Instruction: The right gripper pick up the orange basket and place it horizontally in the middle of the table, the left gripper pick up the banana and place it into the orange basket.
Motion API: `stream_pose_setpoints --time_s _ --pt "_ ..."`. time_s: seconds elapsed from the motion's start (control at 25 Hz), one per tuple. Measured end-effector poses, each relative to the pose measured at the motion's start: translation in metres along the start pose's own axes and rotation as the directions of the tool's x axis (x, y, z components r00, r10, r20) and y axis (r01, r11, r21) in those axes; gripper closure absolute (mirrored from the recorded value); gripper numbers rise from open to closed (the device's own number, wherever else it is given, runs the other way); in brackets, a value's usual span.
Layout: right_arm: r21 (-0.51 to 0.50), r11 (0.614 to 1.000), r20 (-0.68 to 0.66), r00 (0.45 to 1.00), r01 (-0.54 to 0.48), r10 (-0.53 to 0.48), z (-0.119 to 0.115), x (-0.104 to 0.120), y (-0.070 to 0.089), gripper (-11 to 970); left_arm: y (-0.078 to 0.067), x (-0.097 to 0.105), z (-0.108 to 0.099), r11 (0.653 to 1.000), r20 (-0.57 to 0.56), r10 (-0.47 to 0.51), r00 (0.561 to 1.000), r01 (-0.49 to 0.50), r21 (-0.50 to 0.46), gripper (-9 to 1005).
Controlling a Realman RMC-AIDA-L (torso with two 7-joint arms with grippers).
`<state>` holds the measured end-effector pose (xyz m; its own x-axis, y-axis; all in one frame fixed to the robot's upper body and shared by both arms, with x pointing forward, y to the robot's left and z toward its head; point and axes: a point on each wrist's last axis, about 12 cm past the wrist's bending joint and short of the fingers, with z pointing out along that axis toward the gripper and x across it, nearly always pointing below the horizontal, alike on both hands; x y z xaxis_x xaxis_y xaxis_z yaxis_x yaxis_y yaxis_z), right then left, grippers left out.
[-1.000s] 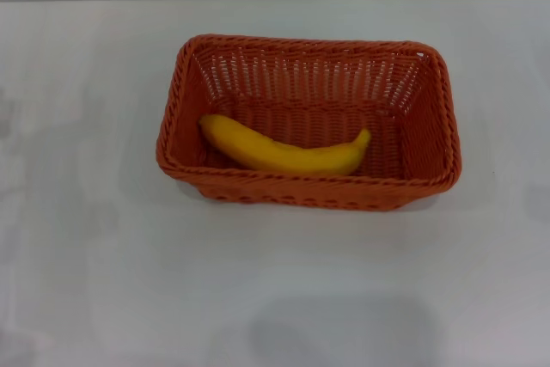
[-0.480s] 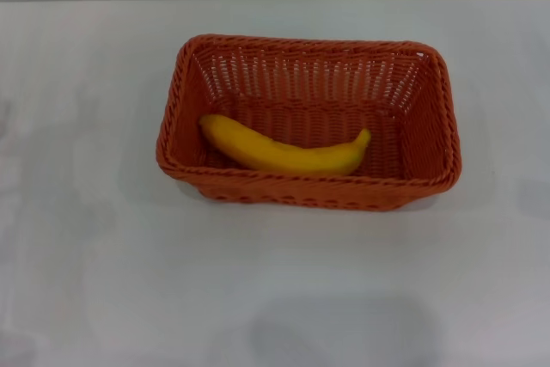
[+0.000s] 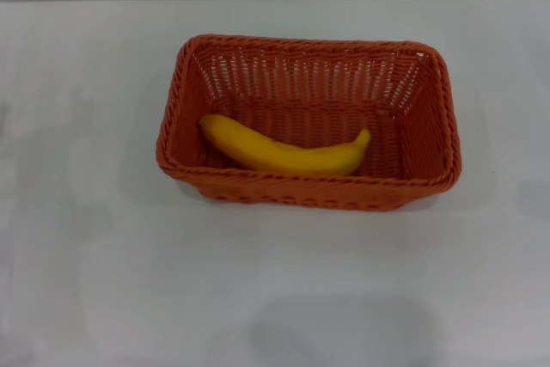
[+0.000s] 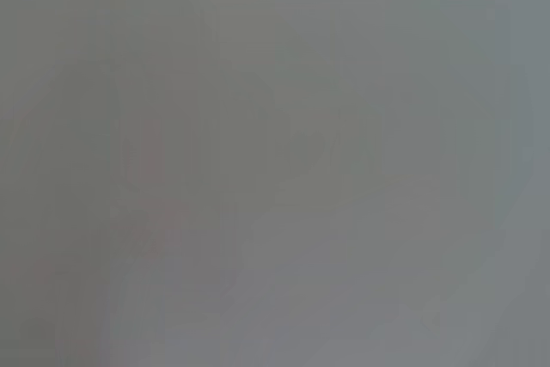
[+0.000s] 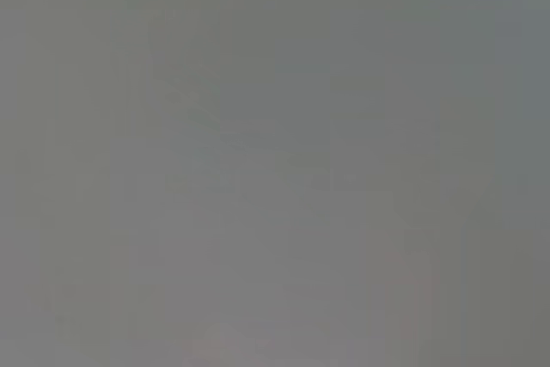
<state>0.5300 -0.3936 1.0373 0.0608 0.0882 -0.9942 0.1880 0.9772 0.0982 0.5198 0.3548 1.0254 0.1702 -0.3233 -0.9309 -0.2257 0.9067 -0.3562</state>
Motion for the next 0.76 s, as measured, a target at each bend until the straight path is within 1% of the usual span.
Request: stream_pose_setpoints --time_s 0.24,0.44,0.76 --pt "-0.001 1.000 -0.001 1.000 -0.001 0.001 0.0008 -0.0001 0.0006 87 0.0008 0.0002 -0.0017 1.000 0.005 -0.006 1.000 0.006 -0.008 116" --pt "-0.002 1.000 -0.003 1.000 -0.005 0.005 0.0007 0.0005 0.0018 87 0.0042 0.0005 -0.0048 0.999 0.011 -0.018 1.000 0.019 -0.033 115" --pt "-0.001 1.000 -0.005 1.000 -0.007 0.007 -0.0008 0.0016 0.0017 87 0.0044 0.0009 -0.0049 0.999 0.009 -0.020 1.000 0.020 -0.036 116"
